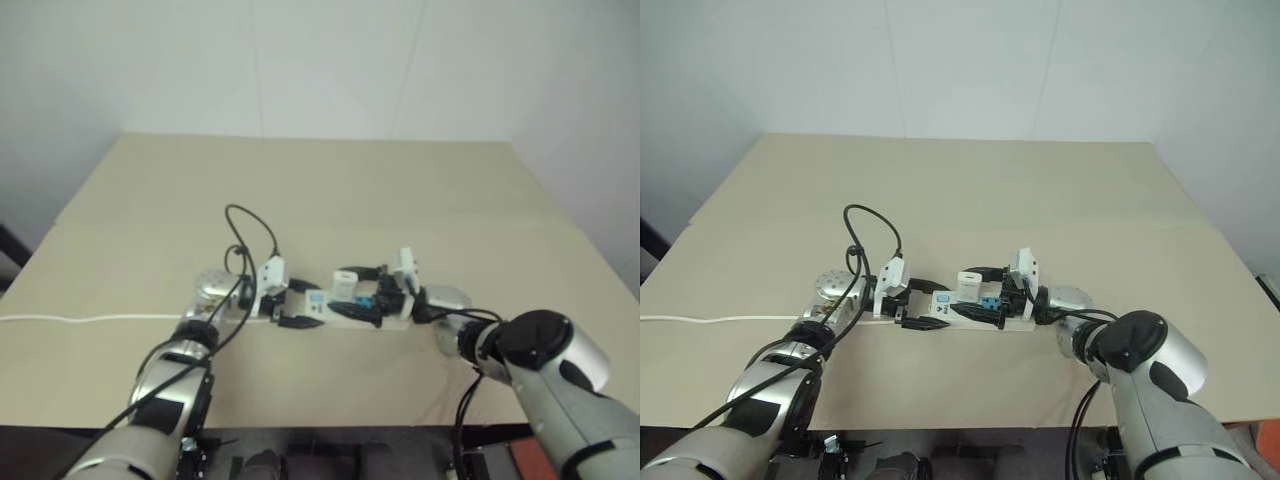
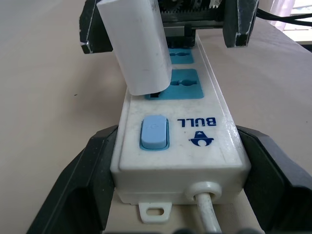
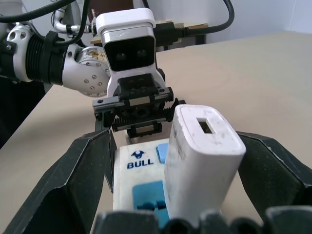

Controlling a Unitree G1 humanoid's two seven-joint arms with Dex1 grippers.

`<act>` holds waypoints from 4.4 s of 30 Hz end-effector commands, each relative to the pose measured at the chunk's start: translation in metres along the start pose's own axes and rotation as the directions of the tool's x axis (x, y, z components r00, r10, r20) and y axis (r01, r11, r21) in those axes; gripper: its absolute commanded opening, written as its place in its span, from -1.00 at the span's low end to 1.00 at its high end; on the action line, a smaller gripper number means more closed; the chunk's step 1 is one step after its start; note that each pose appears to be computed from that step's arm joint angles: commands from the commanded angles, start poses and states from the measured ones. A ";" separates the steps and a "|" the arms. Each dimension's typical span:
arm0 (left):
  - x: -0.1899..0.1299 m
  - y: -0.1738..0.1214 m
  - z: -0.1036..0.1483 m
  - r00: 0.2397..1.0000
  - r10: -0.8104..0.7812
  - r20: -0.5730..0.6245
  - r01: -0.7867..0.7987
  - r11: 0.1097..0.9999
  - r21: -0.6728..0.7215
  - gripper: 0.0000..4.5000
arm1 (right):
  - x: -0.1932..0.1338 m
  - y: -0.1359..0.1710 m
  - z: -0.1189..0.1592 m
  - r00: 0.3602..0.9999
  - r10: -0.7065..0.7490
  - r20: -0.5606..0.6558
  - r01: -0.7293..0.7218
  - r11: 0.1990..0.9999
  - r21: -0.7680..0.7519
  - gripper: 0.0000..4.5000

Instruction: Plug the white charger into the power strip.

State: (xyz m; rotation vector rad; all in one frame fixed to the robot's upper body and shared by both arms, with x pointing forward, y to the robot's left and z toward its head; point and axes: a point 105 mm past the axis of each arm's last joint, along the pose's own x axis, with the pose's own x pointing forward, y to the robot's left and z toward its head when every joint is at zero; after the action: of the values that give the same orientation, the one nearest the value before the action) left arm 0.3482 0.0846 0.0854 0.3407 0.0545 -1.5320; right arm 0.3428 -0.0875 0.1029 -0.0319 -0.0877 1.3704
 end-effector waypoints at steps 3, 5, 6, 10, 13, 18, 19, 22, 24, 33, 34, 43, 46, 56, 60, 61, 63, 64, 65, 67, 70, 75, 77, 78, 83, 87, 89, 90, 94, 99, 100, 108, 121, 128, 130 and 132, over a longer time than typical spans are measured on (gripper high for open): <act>-0.002 0.002 0.007 1.000 -0.005 0.010 0.004 0.999 0.039 0.45 | -0.021 -0.006 0.010 0.997 0.041 -0.071 -0.039 0.999 0.022 0.98; -0.002 0.001 0.007 1.000 -0.006 0.011 0.005 0.999 0.039 0.45 | -0.023 -0.013 0.021 0.997 0.030 -0.072 -0.031 1.000 -0.001 0.98; -0.002 0.001 0.007 1.000 -0.007 0.012 0.006 0.999 0.039 0.45 | -0.023 -0.015 0.025 0.997 0.028 -0.073 -0.028 1.000 -0.003 0.98; 0.000 0.000 0.007 1.000 -0.010 0.011 0.009 0.999 0.040 0.45 | -0.019 -0.019 0.036 0.996 0.044 -0.073 -0.045 0.999 -0.006 0.98; 0.001 0.000 0.007 1.000 -0.011 0.014 0.010 0.999 0.039 0.45 | -0.014 -0.019 0.043 0.995 0.073 -0.066 -0.073 0.997 -0.007 0.98; 0.001 -0.001 0.006 1.000 -0.009 0.017 0.009 0.999 0.037 0.45 | -0.008 -0.019 0.048 0.992 0.104 -0.069 -0.105 0.994 -0.011 0.98; 0.001 -0.001 0.006 1.000 -0.009 0.017 0.009 0.999 0.037 0.45 | -0.007 -0.019 0.048 0.992 0.106 -0.070 -0.107 0.994 -0.010 0.98; 0.000 -0.002 0.005 1.000 -0.008 0.017 0.007 0.999 0.036 0.45 | -0.005 -0.018 0.046 0.991 0.107 -0.079 -0.107 0.994 0.002 0.98; 0.000 -0.002 0.005 1.000 -0.007 0.018 0.007 0.999 0.036 0.45 | -0.004 -0.018 0.042 0.991 0.101 -0.083 -0.100 0.995 0.016 0.98; 0.000 -0.002 0.004 1.000 -0.006 0.016 0.005 0.999 0.035 0.45 | 0.001 -0.015 0.031 0.992 0.092 -0.091 -0.086 0.994 0.070 0.82; 0.000 -0.002 0.004 1.000 -0.005 0.016 0.005 0.999 0.035 0.45 | 0.002 -0.015 0.031 0.992 0.091 -0.090 -0.084 0.993 0.079 0.73; -0.003 -0.002 0.002 1.000 0.000 0.003 0.000 0.999 0.037 0.45 | 0.003 -0.013 0.028 0.991 0.096 -0.097 -0.089 0.994 0.067 -0.51; -0.003 -0.002 0.002 1.000 -0.001 0.003 0.001 0.999 0.037 0.45 | 0.003 -0.011 0.025 0.990 0.094 -0.101 -0.089 0.995 0.047 -0.51; -0.002 -0.001 0.004 1.000 -0.002 0.005 0.001 0.999 0.039 0.45 | 0.006 -0.002 0.013 0.989 0.097 -0.116 -0.105 0.993 -0.059 -0.51; -0.002 -0.001 0.004 1.000 -0.002 0.004 0.002 0.999 0.039 0.45 | 0.008 0.003 0.006 0.988 0.092 -0.124 -0.103 0.991 -0.084 -0.51; -0.002 -0.001 0.004 1.000 -0.002 0.004 0.002 0.999 0.039 0.45 | 0.008 0.004 0.004 0.988 0.094 -0.126 -0.106 0.990 -0.094 -0.51; -0.002 -0.001 0.003 1.000 -0.002 0.004 0.002 0.999 0.038 0.45 | 0.010 0.005 0.003 0.987 0.096 -0.125 -0.108 0.990 -0.095 -0.51; -0.002 -0.002 0.003 1.000 -0.002 0.003 0.002 0.999 0.037 0.45 | 0.010 0.005 0.002 0.987 0.097 -0.131 -0.109 0.990 -0.084 -0.51; -0.003 -0.002 0.003 1.000 -0.002 0.003 0.002 0.999 0.037 0.45 | 0.010 0.005 0.000 0.985 0.095 -0.147 -0.107 0.992 -0.074 -0.51; -0.003 -0.002 0.003 1.000 -0.002 0.003 0.002 0.999 0.036 0.45 | 0.009 0.005 -0.005 0.981 0.086 -0.171 -0.099 0.993 -0.066 -0.51; -0.003 -0.002 0.003 1.000 -0.001 0.002 0.001 0.999 0.036 0.45 | 0.009 0.005 -0.011 0.978 0.075 -0.195 -0.086 0.995 -0.047 -0.51; -0.004 -0.001 0.003 1.000 0.003 0.001 -0.003 0.999 0.035 0.45 | 0.009 0.009 -0.015 0.977 0.082 -0.195 -0.093 0.995 -0.047 -0.51; -0.004 -0.001 0.002 1.000 0.004 0.000 -0.004 0.999 0.035 0.45 | 0.008 0.008 -0.014 0.979 0.079 -0.190 -0.089 0.995 -0.043 -0.51; -0.004 -0.001 0.002 1.000 0.005 0.000 -0.005 0.999 0.035 0.45 | 0.008 0.008 -0.013 0.980 0.078 -0.185 -0.088 0.995 -0.047 -0.51; -0.004 -0.001 0.002 1.000 0.006 -0.002 -0.006 0.999 0.035 0.45 | 0.007 0.003 -0.005 0.987 0.060 -0.150 -0.071 0.995 -0.069 0.05; -0.004 -0.001 0.002 1.000 0.005 -0.004 -0.005 0.999 0.037 0.45 | 0.005 0.003 -0.002 0.988 0.065 -0.138 -0.076 0.994 -0.081 0.66; -0.004 -0.001 0.002 1.000 0.005 -0.006 -0.005 0.999 0.037 0.45 | 0.005 0.004 -0.002 0.989 0.066 -0.136 -0.078 0.993 -0.085 0.97; -0.004 -0.001 0.002 1.000 0.005 -0.006 -0.005 0.999 0.038 0.45 | 0.005 0.004 -0.002 0.989 0.064 -0.135 -0.077 0.993 -0.093 1.00; -0.004 0.000 0.003 1.000 0.005 -0.005 -0.005 0.999 0.039 0.45 | 0.003 0.004 -0.002 0.989 0.057 -0.136 -0.073 0.991 -0.116 1.00; -0.003 0.000 0.005 1.000 -0.002 0.009 0.002 1.000 0.025 0.88 | -0.008 0.000 0.002 0.991 0.017 -0.134 -0.040 0.985 -0.166 1.00; -0.003 0.000 0.006 1.000 -0.004 0.018 0.003 1.000 0.028 0.98 | -0.011 -0.001 0.003 0.991 0.013 -0.134 -0.035 0.986 -0.166 1.00; -0.007 0.007 0.018 0.995 0.057 0.081 -0.065 0.993 0.096 0.98 | -0.028 -0.005 0.008 0.986 0.016 -0.168 -0.045 0.984 -0.173 1.00; -0.090 -0.005 0.075 0.999 -0.003 0.035 -0.002 0.987 0.161 0.98 | -0.146 -0.015 0.082 0.904 -0.021 -0.428 -0.119 0.947 -0.299 1.00; -0.103 -0.009 0.064 0.999 0.037 0.005 -0.037 0.991 0.126 0.98 | -0.156 -0.013 0.082 0.891 -0.046 -0.452 -0.108 0.945 -0.309 1.00; -0.102 -0.011 0.064 0.999 0.032 0.011 -0.033 0.992 0.119 0.98 | -0.154 -0.014 0.080 0.894 -0.052 -0.445 -0.102 0.944 -0.315 1.00; -0.102 -0.011 0.064 0.999 0.032 0.012 -0.034 0.992 0.118 0.98 | -0.151 -0.016 0.080 0.899 -0.060 -0.434 -0.093 0.942 -0.323 1.00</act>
State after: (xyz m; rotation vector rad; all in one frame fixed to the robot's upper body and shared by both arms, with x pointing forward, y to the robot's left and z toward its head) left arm 0.3227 0.1640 0.1602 0.4161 -0.0182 -1.5156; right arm 0.3244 -0.2440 0.1753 -0.6457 0.0867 1.3055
